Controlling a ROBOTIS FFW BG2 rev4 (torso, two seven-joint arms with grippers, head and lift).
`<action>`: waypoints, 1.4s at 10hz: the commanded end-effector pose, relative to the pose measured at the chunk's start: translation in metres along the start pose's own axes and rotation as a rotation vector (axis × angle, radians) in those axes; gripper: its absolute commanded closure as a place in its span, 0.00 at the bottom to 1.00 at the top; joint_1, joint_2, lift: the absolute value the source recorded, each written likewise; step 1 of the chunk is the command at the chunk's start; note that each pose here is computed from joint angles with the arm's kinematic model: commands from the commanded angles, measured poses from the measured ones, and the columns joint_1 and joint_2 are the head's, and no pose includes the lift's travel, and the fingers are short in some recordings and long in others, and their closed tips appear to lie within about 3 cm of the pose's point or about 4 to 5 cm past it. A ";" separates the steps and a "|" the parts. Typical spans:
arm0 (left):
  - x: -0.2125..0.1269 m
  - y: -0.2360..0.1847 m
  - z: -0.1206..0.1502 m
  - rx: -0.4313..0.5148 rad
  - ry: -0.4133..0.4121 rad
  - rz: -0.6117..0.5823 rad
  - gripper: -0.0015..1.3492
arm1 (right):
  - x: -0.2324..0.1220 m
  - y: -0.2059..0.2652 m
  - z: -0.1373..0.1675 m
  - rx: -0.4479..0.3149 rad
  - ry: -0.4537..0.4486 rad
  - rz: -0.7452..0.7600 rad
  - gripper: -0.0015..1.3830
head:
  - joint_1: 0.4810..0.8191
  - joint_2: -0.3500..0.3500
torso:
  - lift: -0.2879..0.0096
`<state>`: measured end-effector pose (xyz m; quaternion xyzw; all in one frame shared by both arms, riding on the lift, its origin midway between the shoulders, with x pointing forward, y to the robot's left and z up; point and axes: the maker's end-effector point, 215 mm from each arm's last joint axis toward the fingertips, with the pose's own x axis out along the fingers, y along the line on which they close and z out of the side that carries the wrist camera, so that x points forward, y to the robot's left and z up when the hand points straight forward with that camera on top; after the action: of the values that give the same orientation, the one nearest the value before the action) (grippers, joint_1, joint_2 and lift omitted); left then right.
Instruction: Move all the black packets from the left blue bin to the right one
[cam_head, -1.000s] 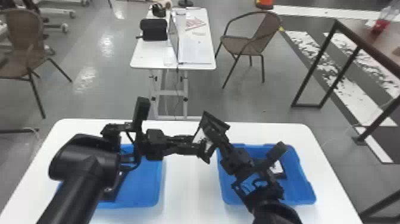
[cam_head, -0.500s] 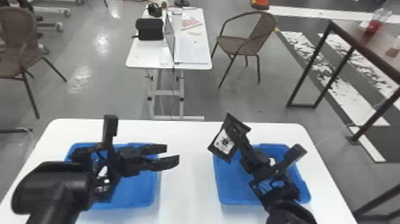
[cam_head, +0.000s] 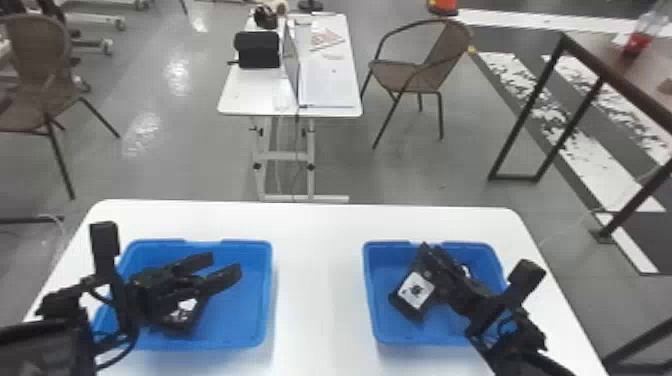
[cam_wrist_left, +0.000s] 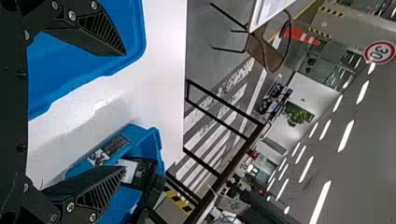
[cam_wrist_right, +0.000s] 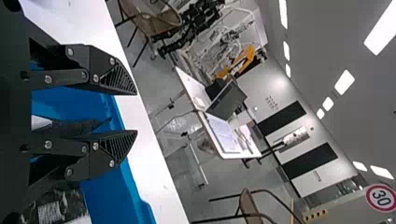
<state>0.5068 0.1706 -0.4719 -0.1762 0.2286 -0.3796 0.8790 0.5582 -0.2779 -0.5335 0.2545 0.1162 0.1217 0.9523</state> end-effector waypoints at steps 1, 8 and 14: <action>-0.017 0.015 -0.001 -0.009 -0.009 0.054 0.14 | -0.004 -0.016 0.021 -0.008 -0.064 -0.052 0.02 | 0.63 0.34 | 0.97; -0.106 0.104 -0.028 0.002 0.217 0.484 0.14 | -0.048 0.048 0.061 0.055 -0.282 0.020 0.20 | 0.63 0.50 | 0.97; -0.111 0.155 -0.014 0.168 0.442 0.526 0.15 | -0.045 0.062 0.035 0.097 -0.249 0.038 0.20 | 0.63 0.61 | 0.97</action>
<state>0.5216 0.3420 -0.5259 0.0318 0.4123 -0.1822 0.8921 0.5153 -0.2579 -0.4642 0.3149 -0.0033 0.0992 0.9439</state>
